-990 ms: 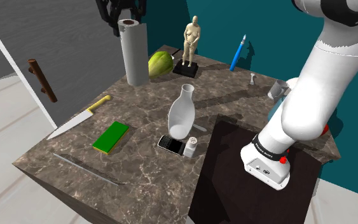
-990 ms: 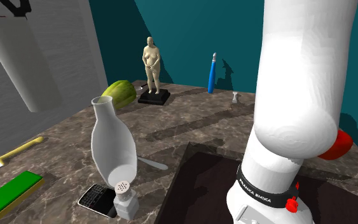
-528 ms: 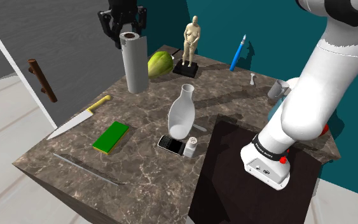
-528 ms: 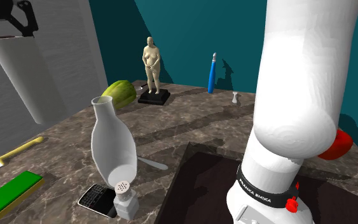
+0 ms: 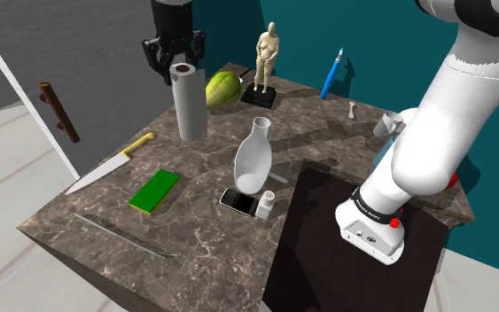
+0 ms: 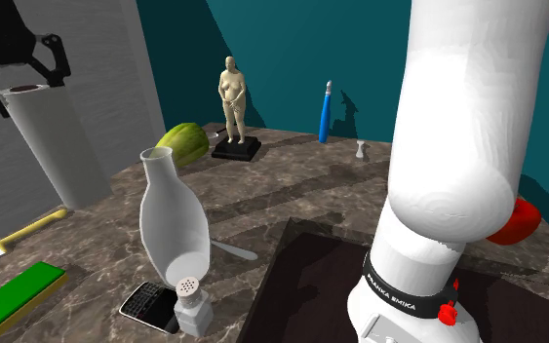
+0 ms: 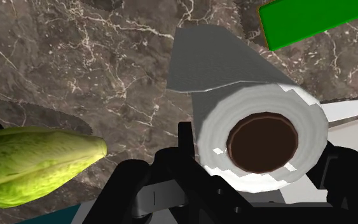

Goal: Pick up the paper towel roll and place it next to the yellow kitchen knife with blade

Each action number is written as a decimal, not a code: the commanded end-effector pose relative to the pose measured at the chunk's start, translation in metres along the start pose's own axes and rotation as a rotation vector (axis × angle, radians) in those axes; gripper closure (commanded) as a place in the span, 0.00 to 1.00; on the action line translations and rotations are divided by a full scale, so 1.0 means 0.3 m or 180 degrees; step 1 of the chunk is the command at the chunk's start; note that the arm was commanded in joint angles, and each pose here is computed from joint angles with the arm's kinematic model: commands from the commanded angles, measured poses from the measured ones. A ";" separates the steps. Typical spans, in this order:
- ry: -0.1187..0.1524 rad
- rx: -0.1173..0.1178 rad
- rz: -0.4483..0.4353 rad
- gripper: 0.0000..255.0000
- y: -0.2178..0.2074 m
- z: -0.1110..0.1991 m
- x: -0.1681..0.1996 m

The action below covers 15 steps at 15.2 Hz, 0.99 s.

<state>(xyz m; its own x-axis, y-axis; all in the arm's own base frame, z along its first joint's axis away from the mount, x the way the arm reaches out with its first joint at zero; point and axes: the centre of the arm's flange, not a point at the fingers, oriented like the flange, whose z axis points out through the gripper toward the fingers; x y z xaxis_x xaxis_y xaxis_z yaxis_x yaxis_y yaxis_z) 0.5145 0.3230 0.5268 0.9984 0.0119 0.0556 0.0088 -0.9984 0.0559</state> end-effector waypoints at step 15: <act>0.0001 0.0001 0.0001 1.00 -0.017 0.281 -0.015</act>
<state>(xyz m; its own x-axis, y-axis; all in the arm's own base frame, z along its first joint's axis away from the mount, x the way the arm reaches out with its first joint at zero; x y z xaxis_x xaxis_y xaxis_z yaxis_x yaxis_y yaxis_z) 0.5150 0.3247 0.4474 0.9984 0.0118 0.0558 0.0087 -0.9984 0.0560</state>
